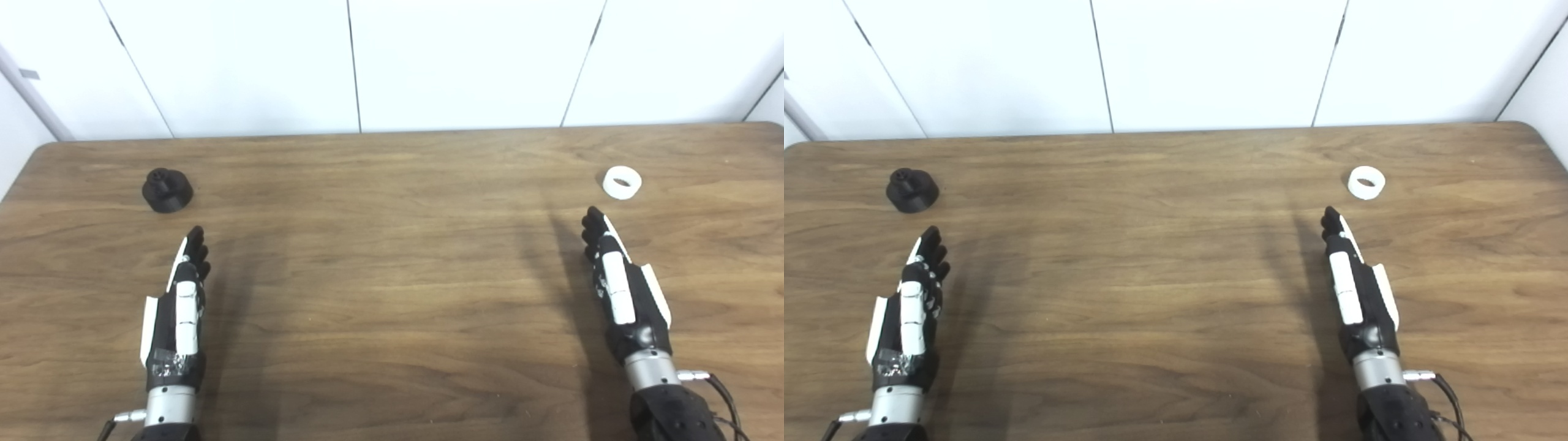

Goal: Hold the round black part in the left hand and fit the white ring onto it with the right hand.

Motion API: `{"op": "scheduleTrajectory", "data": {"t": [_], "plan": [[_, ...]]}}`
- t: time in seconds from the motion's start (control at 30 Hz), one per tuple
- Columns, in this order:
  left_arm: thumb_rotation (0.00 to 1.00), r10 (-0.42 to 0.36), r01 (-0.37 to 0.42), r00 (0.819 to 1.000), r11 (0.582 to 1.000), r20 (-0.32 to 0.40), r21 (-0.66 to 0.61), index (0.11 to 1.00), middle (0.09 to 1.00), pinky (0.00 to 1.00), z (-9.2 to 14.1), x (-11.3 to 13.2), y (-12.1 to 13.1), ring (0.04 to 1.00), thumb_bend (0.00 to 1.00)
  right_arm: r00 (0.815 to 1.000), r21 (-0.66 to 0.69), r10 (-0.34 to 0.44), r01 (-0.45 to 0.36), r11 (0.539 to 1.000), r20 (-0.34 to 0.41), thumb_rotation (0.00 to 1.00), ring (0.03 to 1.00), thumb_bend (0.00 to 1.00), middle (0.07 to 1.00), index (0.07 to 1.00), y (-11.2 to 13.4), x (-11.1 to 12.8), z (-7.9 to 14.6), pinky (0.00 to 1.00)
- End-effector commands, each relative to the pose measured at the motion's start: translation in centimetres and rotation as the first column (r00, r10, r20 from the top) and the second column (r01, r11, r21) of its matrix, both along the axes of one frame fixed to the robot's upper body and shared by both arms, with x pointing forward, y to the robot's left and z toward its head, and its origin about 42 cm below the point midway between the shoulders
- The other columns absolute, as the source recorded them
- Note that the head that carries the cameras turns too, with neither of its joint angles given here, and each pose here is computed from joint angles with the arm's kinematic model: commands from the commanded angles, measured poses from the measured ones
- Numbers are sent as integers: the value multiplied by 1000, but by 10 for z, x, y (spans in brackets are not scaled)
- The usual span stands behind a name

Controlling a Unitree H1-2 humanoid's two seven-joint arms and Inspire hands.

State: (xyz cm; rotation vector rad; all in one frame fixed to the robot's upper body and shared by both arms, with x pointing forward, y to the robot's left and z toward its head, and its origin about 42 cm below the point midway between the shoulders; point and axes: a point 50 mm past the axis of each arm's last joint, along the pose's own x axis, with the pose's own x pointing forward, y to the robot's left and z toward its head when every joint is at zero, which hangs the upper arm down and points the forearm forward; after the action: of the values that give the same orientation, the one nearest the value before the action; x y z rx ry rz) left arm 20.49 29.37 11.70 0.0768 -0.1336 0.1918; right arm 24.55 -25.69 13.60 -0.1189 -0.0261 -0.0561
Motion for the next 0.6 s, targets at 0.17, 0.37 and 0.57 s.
{"op": "scheduleTrajectory", "data": {"t": [0.17,0.37,0.57], "plan": [[987,-2,1,1000,1000,20,32,978,1000,1000,4,-10,4,1000,493,996,0,2,-2,1000,88,1000,974,537,964,958,3,0,14,1000],[989,-7,7,1000,1000,22,25,978,1000,1000,4,-9,4,1000,471,996,2,-2,1,1000,87,1000,968,556,959,952,3,2,13,1000],[978,-18,17,1000,999,25,35,975,1000,1000,-1,-10,-1,1000,447,998,4,2,-2,1000,67,1000,979,557,966,959,-2,-1,12,1000]]}}
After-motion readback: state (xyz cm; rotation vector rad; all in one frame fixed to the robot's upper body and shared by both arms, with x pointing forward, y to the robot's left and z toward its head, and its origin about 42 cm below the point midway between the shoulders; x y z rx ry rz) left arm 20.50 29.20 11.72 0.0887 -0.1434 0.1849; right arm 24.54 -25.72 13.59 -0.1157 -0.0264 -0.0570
